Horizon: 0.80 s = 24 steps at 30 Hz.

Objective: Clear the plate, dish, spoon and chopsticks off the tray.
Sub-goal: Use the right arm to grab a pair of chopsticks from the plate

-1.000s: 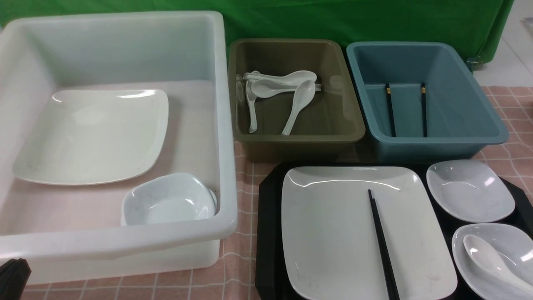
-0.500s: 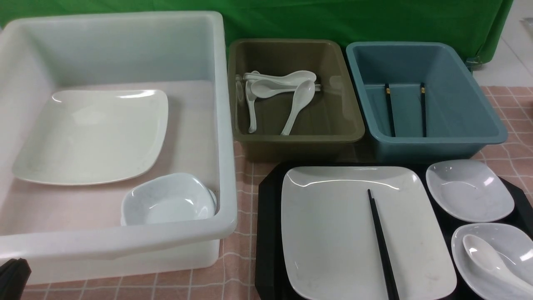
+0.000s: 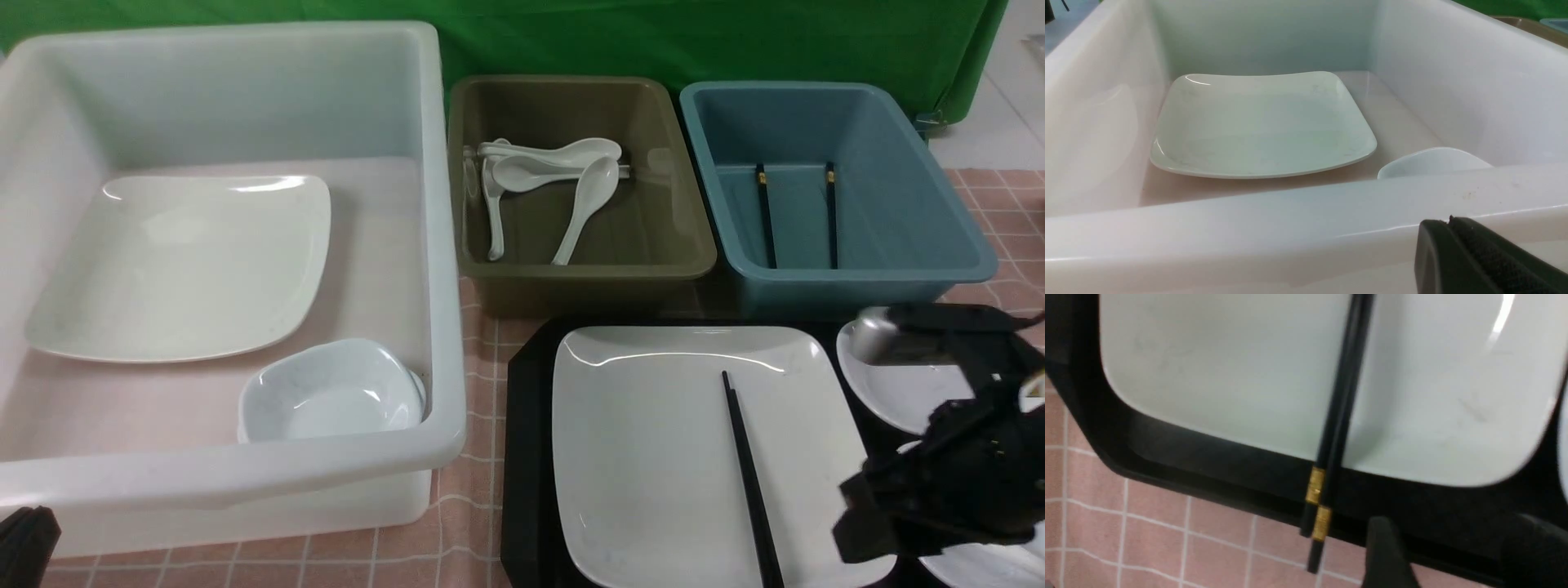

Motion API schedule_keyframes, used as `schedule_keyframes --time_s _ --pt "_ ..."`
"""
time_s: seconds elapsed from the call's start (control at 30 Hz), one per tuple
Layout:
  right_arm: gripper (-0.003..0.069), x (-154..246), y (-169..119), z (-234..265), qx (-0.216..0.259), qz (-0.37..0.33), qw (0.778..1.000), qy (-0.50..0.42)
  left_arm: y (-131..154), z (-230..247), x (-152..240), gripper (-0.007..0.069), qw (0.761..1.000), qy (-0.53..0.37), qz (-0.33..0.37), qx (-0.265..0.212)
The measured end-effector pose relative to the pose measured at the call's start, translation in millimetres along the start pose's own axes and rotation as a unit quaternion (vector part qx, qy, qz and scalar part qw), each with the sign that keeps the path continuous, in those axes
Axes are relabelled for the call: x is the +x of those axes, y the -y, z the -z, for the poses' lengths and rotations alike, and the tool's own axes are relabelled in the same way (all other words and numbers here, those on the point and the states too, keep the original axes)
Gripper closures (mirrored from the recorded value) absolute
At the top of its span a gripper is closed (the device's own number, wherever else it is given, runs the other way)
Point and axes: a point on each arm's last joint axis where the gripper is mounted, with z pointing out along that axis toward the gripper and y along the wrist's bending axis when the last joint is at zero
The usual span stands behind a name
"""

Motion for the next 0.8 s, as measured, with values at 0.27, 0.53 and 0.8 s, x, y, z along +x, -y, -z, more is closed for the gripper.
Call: schedule_keyframes --time_s 0.27,0.53,0.8 --pt "0.0202 -33 -40 -52 0.003 0.025 0.997 -0.066 0 0 0 0.0621 1.0 0.0 0.0 0.0" --pt "0.0202 -41 -32 -81 0.041 0.022 0.994 -0.099 0 0 0 0.0621 1.0 0.0 0.0 0.0" --pt "0.0272 -41 -27 -96 0.059 0.016 0.991 -0.117 0 0 0 0.0621 1.0 0.0 0.0 0.0"
